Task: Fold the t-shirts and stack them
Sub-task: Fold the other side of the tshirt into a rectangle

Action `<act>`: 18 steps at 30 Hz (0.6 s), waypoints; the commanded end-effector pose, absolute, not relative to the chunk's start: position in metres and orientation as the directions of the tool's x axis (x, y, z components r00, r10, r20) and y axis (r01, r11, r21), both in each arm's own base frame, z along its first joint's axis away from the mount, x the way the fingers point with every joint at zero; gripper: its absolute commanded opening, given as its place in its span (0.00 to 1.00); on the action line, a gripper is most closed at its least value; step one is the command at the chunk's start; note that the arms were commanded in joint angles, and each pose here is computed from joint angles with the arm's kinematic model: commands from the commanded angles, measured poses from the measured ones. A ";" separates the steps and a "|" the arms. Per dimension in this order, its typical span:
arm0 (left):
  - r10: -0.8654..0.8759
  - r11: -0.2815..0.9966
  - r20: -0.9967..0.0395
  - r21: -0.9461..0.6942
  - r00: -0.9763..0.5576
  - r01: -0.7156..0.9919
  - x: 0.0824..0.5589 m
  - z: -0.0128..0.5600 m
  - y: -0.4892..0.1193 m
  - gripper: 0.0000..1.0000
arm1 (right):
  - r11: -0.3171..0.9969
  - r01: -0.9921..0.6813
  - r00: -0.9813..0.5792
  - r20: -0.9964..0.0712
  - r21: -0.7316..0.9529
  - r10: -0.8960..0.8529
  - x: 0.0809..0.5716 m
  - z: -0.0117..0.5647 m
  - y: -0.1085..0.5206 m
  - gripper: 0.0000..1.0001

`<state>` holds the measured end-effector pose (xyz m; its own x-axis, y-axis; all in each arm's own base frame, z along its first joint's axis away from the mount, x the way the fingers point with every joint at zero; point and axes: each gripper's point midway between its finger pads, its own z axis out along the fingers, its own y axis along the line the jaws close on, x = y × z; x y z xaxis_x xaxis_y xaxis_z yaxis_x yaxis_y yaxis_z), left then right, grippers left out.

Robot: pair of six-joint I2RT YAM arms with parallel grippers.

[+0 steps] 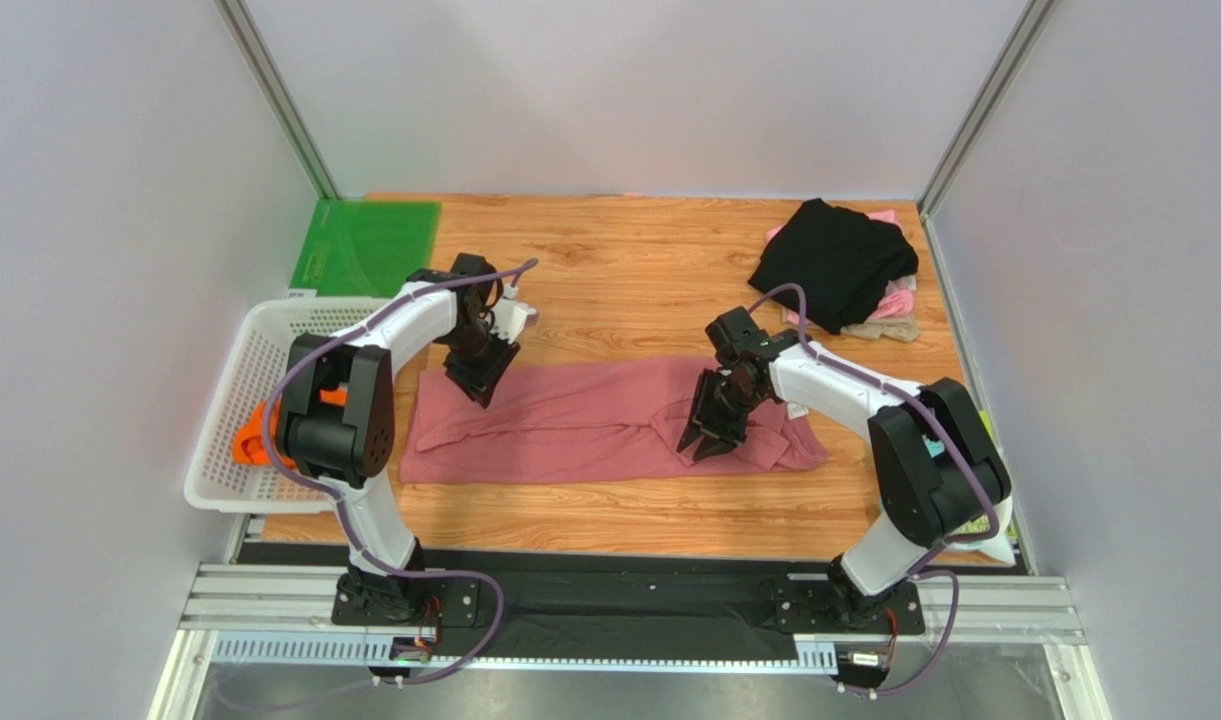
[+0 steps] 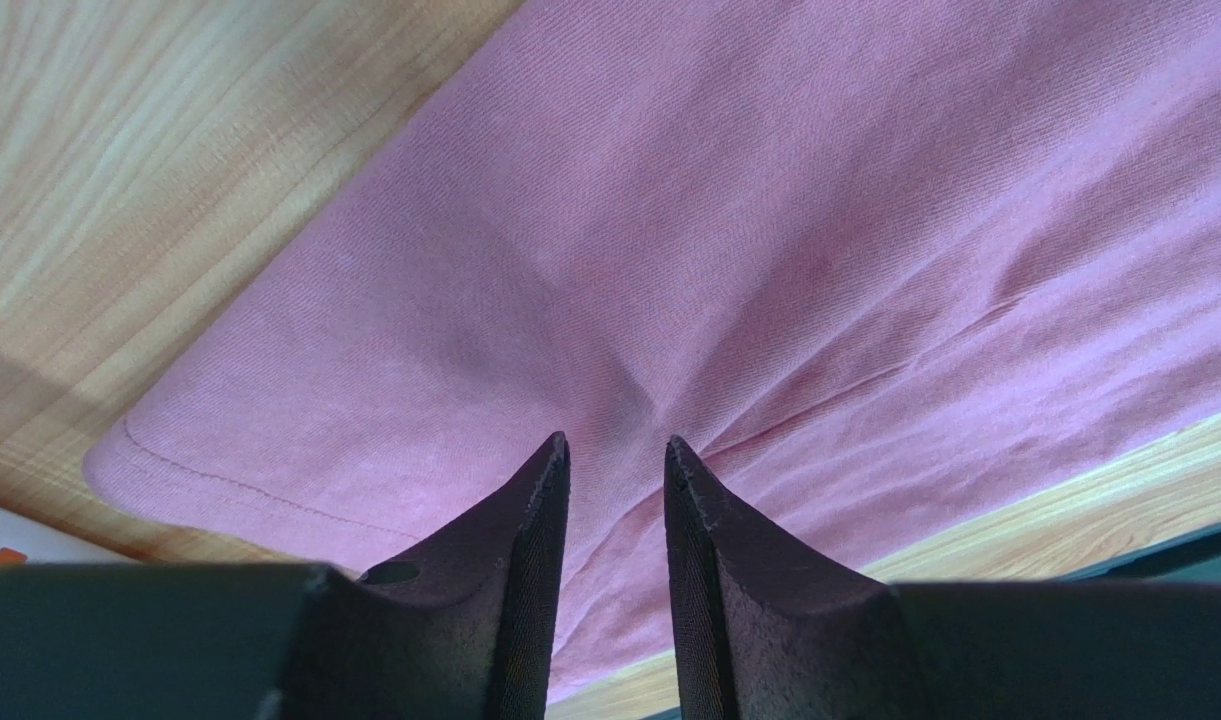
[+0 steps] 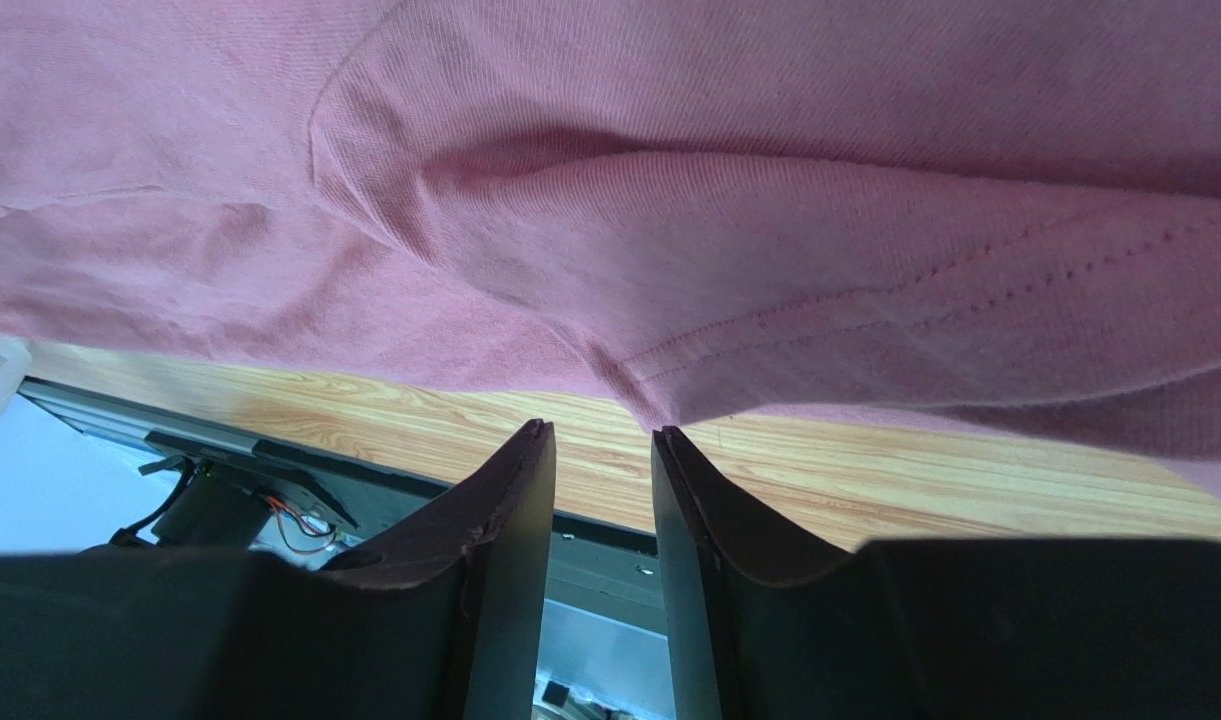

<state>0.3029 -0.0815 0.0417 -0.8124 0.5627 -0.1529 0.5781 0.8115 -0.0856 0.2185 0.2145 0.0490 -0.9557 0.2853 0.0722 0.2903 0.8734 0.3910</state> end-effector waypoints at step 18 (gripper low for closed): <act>0.588 0.791 -0.202 -0.060 -0.783 0.609 0.304 0.055 -0.081 0.36 | 0.876 0.283 -0.956 0.039 0.390 0.291 0.222 0.047 0.218 0.46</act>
<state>0.3003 -0.0788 0.0435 -0.8004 0.5789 -0.1557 0.5939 0.8011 -0.0743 0.2194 0.2144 0.0364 -0.9535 0.2906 0.0802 0.2995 0.8828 0.3619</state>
